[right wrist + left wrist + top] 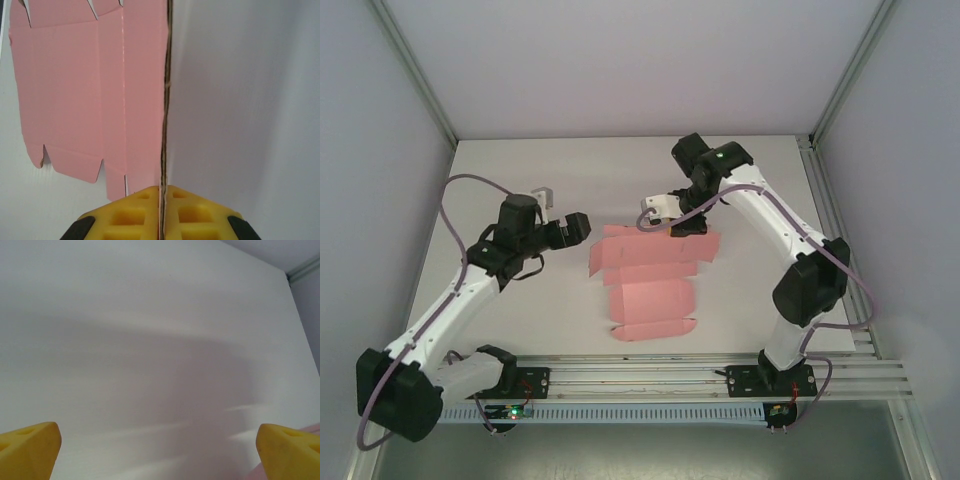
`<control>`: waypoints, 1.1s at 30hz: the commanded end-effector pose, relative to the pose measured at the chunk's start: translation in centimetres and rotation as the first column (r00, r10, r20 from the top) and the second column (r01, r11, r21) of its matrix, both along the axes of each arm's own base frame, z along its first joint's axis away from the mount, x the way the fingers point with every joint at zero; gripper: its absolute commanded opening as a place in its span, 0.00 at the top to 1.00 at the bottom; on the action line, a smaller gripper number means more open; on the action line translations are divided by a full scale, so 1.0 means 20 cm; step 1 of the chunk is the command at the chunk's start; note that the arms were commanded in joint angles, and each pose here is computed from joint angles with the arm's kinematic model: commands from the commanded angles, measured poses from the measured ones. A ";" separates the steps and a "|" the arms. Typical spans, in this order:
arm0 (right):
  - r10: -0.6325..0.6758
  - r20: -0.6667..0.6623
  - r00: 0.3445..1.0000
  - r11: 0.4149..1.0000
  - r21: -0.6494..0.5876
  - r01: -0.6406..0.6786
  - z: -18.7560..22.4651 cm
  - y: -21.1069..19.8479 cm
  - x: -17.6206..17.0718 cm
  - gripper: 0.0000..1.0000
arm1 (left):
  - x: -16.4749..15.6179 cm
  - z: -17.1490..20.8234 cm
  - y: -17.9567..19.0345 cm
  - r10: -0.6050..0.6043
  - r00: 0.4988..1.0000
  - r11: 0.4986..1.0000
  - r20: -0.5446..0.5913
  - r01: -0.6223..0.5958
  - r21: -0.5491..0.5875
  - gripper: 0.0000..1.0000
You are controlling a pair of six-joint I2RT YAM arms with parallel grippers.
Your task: Assemble paper box
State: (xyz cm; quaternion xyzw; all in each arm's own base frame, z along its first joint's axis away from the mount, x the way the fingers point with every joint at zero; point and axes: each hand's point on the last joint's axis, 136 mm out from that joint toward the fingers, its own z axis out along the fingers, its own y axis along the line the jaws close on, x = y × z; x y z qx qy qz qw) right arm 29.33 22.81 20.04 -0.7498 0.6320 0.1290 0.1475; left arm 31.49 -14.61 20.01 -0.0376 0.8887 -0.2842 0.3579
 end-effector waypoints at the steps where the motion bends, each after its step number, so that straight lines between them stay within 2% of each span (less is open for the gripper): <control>1: 0.015 -0.002 1.000 1.000 -0.025 -0.015 0.01 0.03 0.01 0.91 | 0.04 0.17 -0.16 -0.179 0.974 0.981 0.135 0.187 -0.049 0.00; 8: -0.094 0.035 0.995 0.996 0.011 0.094 0.02 0.09 0.13 0.95 | -0.04 0.15 -0.33 -0.396 0.902 0.902 0.172 0.417 -0.113 0.00; 15: -0.123 -0.001 0.992 0.992 0.042 0.123 0.03 0.14 0.14 0.97 | -0.06 0.10 -0.36 -0.433 0.884 0.892 0.178 0.449 -0.059 0.00; 21: -0.070 -0.061 0.996 0.992 0.096 0.075 0.05 0.23 0.05 0.98 | 0.03 0.06 -0.40 -0.390 0.906 0.917 0.167 0.398 -0.014 0.00; 26: -0.034 -0.046 0.998 0.994 0.104 0.039 0.04 0.27 -0.02 0.98 | 0.15 0.03 -0.30 -0.198 0.969 0.980 0.146 0.195 0.032 0.00; 28: -0.073 0.008 0.997 0.991 0.111 0.071 0.04 0.27 0.01 0.98 | 0.18 0.01 -0.25 -0.122 0.983 0.992 0.136 0.116 0.051 0.00; 30: -0.149 0.098 0.984 0.983 0.127 0.136 0.03 0.27 0.10 0.98 | 0.15 0.00 -0.24 -0.131 0.982 0.991 0.133 0.124 0.055 0.00; 33: -0.306 0.280 0.910 0.946 0.193 0.259 0.05 0.24 0.28 0.96 | 0.10 -0.01 -0.23 -0.139 0.983 0.990 0.119 0.133 0.049 0.00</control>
